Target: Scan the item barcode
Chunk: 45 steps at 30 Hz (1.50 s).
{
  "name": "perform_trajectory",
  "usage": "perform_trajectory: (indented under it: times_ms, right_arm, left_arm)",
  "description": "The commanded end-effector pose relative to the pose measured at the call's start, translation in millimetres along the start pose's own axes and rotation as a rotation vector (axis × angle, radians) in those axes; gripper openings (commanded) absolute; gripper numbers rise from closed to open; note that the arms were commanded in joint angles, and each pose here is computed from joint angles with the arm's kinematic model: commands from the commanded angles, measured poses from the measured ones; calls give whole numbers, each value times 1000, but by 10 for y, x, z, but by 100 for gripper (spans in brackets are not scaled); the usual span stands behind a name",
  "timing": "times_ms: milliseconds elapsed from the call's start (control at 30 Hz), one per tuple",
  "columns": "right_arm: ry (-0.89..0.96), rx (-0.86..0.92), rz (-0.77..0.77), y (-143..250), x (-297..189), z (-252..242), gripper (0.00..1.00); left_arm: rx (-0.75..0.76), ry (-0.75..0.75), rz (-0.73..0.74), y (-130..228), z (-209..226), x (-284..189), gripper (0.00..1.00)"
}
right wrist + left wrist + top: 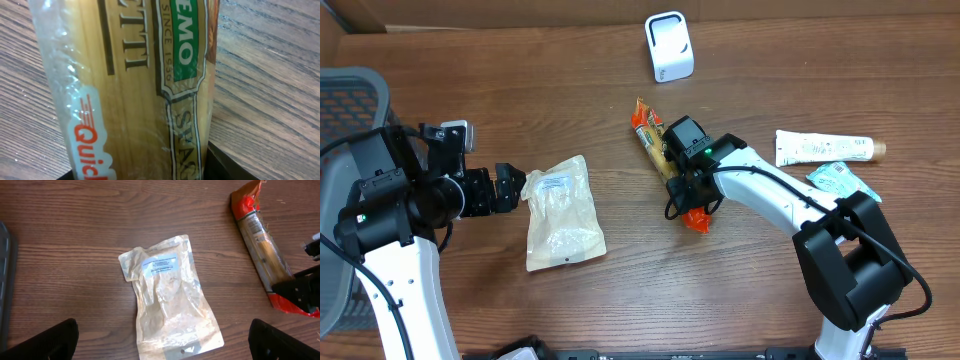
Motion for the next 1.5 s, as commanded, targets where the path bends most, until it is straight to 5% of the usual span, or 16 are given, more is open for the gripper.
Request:
perform_trajectory:
  times_ms: [0, 167, 400, 933, 1100, 1233, 1467]
  right_arm:
    - [-25, -4, -19, -22, -46, 22, 49]
    - [-33, -21, -62, -87, -49, 34, 73]
    - [-55, -31, -163, -258, -44, 37, 73]
    - [-152, -23, -103, -279, 252, -120, 68]
    - [-159, -23, -107, -288, 255, -114, 47]
    - [-160, -9, -112, -325, 212, -106, 6]
    - [-199, 40, -122, -483, -277, -98, 4]
  left_arm:
    - [31, 15, -6, -16, -17, 1, 100]
    - [31, 15, -6, -16, -17, 1, 100]
    - [31, 15, -6, -16, -17, 1, 100]
    - [31, 15, -6, -16, -17, 1, 100]
    - [31, 15, -6, -16, -17, 1, 100]
    - [31, 15, -6, -16, -17, 1, 100]
    - [31, 15, -6, -16, -17, 1, 99]
Point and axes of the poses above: each gripper's point midway between its finger pads, its own x axis out along the fingers, its own z axis along the line the jaws close on, y = z × x, the point moved 9 cm from there along -x, back along the fingers
